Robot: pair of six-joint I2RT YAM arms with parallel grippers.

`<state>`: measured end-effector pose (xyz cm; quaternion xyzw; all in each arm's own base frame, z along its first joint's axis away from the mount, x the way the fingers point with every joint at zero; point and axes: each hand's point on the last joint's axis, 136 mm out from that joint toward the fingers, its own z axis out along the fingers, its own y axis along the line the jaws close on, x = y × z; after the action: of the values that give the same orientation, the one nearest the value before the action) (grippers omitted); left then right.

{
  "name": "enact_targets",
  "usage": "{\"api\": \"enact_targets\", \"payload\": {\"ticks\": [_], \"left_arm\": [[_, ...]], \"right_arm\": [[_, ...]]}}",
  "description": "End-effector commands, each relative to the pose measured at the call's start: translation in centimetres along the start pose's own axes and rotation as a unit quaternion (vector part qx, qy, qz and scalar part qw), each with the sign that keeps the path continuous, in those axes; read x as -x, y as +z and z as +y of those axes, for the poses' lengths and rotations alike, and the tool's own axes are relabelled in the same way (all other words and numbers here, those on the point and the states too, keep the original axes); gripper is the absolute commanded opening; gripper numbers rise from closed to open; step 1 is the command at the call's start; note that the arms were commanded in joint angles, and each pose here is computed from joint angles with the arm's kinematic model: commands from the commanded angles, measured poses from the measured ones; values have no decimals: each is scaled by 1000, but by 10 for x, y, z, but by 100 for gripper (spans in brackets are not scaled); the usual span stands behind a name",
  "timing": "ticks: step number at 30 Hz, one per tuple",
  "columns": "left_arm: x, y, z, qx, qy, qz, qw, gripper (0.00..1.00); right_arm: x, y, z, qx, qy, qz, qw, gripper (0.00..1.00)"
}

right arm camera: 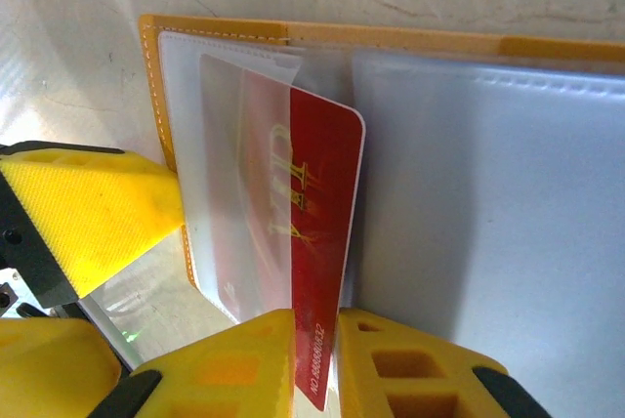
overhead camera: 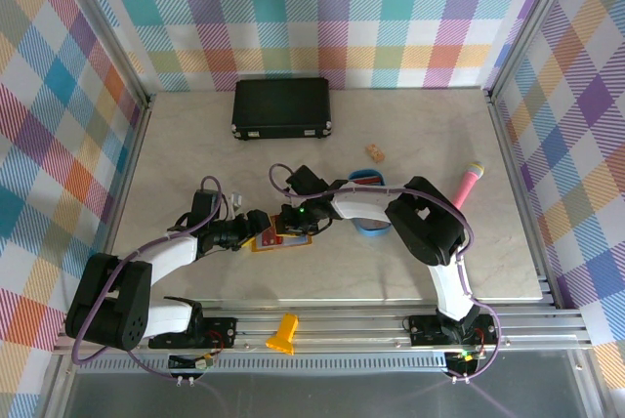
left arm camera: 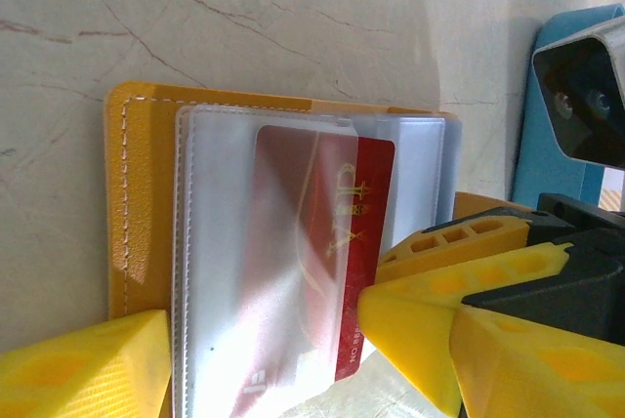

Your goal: Put the credit cards into the card holder

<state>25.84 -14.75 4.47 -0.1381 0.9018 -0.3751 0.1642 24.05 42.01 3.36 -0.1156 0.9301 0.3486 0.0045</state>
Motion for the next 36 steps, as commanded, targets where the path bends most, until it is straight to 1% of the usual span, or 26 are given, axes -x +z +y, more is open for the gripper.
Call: {"api": "enact_targets", "payload": {"ticks": [1, 9, 14, 18, 21, 24, 29, 34, 36], "left_arm": [[-13, 2, 13, 28, -12, 18, 999, 74], [-14, 1, 13, 27, -14, 18, 999, 64], [-13, 0, 17, 38, -16, 16, 999, 63], [-13, 0, 19, 45, -15, 16, 999, 63], [-12, 0, 19, 47, -14, 16, 999, 63], [-13, 0, 20, 49, -14, 16, 999, 62], [-12, 0, 22, 55, -16, 13, 998, 53], [-11, -1, 22, 58, -14, 12, 998, 45], [-12, -1, 23, 60, -13, 13, 998, 44]], "right_arm": [[-3, 7, 9, 14, -15, 12, 1000, 19], [2, 9, 15, 25, -26, 4, 999, 17], [8, 1, 17, 18, -32, -17, 999, 27], [12, -11, 11, -14, -29, -36, 999, 28], [14, -19, 5, -41, -28, -46, 998, 27], [16, -18, 4, -53, -29, -39, 997, 23], [21, -16, 4, -65, -31, -33, 997, 16], [24, -11, 4, -75, -31, -23, 996, 13], [26, -10, 4, -80, -31, -22, 996, 12]]}}
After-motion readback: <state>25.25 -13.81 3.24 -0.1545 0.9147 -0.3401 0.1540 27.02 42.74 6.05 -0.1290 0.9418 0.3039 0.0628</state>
